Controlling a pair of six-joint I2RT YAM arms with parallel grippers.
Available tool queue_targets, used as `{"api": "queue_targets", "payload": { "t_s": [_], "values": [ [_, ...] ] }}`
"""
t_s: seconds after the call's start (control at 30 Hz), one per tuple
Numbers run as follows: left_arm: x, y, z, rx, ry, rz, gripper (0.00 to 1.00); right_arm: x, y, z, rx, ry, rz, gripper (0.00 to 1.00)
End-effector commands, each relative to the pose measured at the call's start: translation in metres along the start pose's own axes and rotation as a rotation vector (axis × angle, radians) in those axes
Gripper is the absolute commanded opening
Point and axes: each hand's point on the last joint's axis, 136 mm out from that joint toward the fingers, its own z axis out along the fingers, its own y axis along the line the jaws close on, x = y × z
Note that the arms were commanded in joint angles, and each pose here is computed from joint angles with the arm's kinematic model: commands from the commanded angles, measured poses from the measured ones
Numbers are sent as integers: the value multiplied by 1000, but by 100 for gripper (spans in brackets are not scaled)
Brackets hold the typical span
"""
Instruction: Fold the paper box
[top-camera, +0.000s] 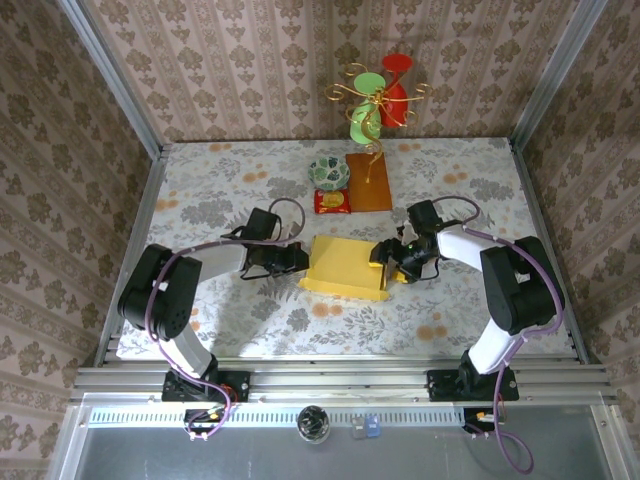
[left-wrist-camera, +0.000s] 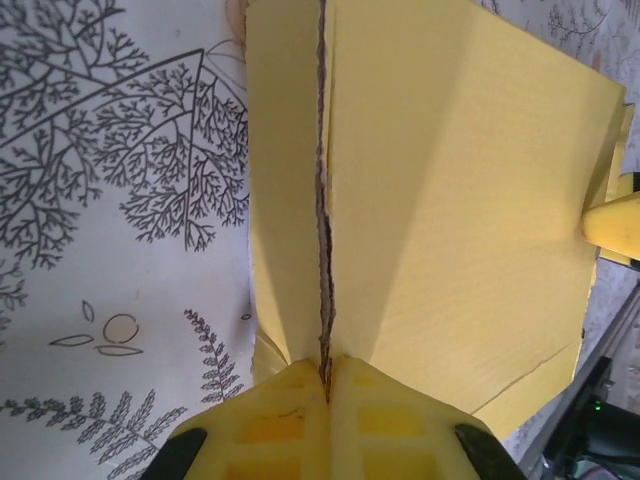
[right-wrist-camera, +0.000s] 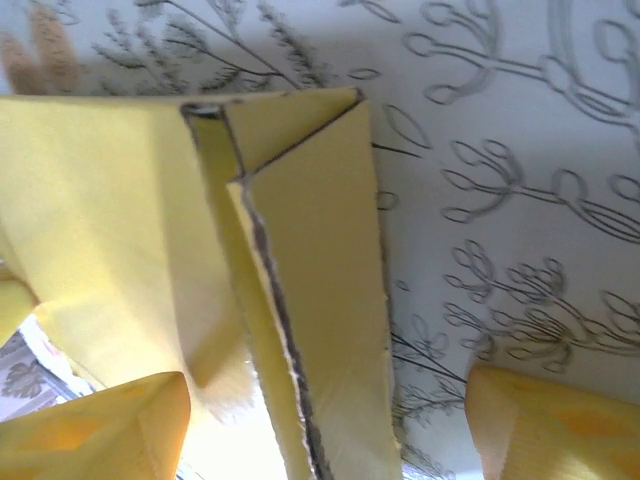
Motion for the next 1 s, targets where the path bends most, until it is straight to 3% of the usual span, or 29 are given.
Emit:
{"api": "queue_targets", "payload": {
  "t_s": [0.0, 0.47, 0.6, 0.73, 0.97],
  "values": [
    [0, 0, -6, 59, 7, -79, 0, -8, 19, 1, -98, -13, -44, 76],
    [-8, 3, -9, 193, 8, -179, 0, -21, 58, 15, -301, 23, -50, 76],
    [-11, 1, -9, 198, 8, -177, 0, -26, 78, 12, -379, 8, -13, 69],
    [-16, -2, -14, 206, -9, -174, 0, -30, 90, 7, -435, 2, 58, 54],
    [-36, -17, -45, 160, -119, -81, 30, -28, 88, 2, -437, 30, 219, 42]
  ]
}}
